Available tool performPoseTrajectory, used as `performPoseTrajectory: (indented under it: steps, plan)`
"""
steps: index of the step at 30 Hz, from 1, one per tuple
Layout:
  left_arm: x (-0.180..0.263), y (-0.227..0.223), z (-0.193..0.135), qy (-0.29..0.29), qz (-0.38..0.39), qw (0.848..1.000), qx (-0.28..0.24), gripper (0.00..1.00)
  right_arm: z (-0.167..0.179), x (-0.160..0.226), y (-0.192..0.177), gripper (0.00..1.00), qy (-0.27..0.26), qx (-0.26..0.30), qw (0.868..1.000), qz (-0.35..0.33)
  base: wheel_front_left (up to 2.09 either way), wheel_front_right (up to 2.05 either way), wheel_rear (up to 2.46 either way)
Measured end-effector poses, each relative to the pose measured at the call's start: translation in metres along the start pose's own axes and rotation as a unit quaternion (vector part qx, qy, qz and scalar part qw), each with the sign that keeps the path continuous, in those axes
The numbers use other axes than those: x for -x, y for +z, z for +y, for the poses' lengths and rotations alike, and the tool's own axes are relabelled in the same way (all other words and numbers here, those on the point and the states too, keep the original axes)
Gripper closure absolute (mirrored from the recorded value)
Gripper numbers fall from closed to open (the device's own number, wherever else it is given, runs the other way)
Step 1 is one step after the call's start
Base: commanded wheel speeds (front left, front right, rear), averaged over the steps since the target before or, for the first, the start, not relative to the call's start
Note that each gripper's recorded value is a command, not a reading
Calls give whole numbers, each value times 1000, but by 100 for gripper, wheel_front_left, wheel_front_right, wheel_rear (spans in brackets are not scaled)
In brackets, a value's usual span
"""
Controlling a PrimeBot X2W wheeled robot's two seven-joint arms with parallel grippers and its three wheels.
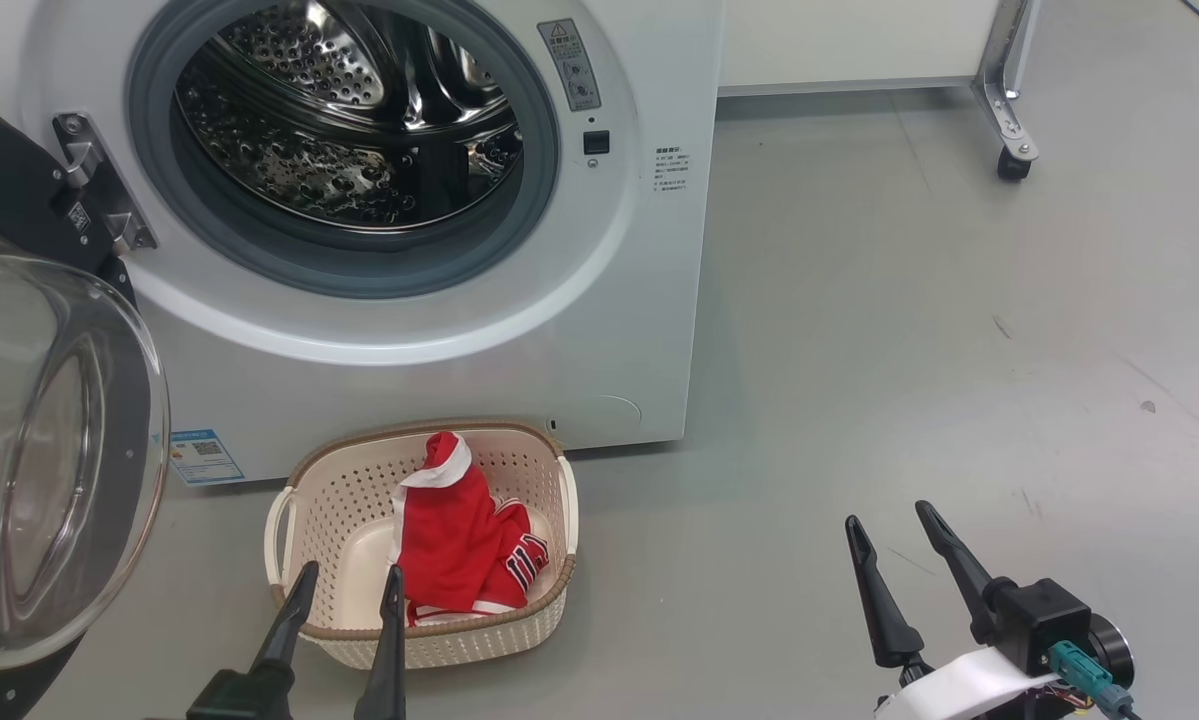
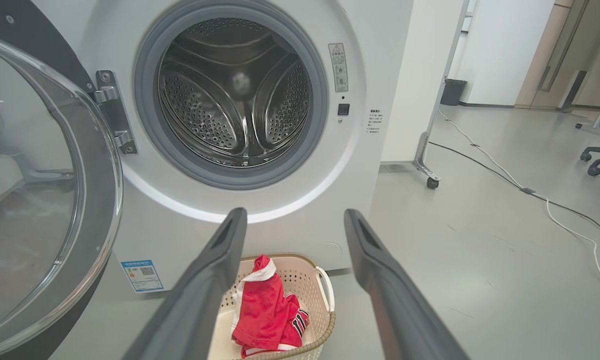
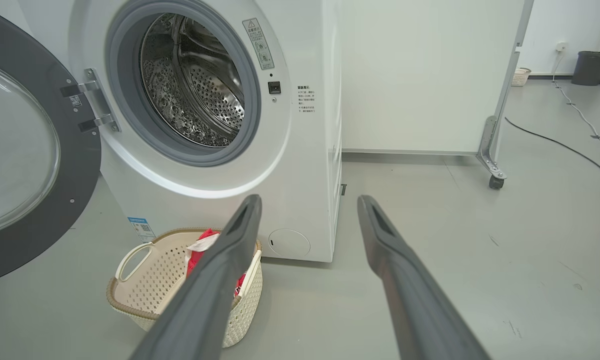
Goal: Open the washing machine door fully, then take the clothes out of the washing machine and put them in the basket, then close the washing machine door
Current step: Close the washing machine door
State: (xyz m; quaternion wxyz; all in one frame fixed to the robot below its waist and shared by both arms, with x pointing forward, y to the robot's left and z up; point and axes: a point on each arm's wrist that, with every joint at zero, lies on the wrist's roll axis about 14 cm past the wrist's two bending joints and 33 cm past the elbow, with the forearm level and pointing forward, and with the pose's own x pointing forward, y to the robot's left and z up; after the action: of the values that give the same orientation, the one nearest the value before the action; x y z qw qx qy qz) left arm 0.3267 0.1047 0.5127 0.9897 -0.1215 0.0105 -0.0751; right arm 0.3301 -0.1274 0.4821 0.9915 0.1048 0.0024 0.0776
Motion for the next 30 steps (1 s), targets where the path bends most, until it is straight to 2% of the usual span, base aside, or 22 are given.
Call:
performPoseTrajectory:
  steps: [18,30]
  plan:
    - [4,0,7,14,4,1000,-3,0,-1,-3,1,0,0,3,1000,-1,0,0,0]
    - [16,1,35,65,4,998,-17,0,18,-14,-3,0,35,3,999,7,0,0,0]
